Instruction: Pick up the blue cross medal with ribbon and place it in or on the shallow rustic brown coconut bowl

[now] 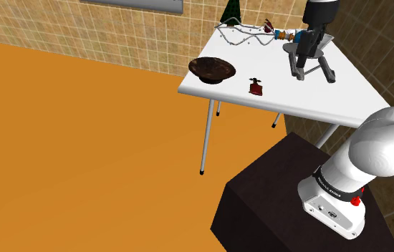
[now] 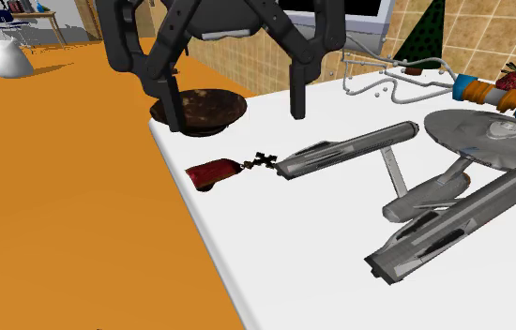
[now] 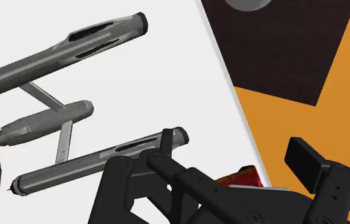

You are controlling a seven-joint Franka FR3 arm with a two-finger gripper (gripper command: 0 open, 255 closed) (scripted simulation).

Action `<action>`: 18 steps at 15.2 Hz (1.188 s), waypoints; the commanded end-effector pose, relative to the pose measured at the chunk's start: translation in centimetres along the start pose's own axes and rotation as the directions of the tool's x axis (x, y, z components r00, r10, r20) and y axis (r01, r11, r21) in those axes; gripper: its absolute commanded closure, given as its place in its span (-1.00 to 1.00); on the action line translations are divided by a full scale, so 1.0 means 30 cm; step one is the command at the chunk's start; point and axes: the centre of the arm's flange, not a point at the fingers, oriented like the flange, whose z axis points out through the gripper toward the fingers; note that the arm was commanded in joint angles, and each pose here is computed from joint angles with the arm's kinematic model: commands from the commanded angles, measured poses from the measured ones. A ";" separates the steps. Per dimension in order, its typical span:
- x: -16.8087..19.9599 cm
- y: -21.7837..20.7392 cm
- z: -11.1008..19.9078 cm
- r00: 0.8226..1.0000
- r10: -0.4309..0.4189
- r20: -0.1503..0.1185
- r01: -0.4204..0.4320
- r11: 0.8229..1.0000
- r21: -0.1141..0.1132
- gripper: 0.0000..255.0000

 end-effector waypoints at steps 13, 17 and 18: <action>0.444 0.010 0.251 0.850 0.522 0.069 -0.526 0.835 0.161 -1.00; 0.474 0.008 0.320 0.831 0.552 0.077 -0.556 0.814 0.170 -1.00; 0.475 0.005 0.338 0.831 0.552 0.077 -0.556 0.814 0.170 -1.00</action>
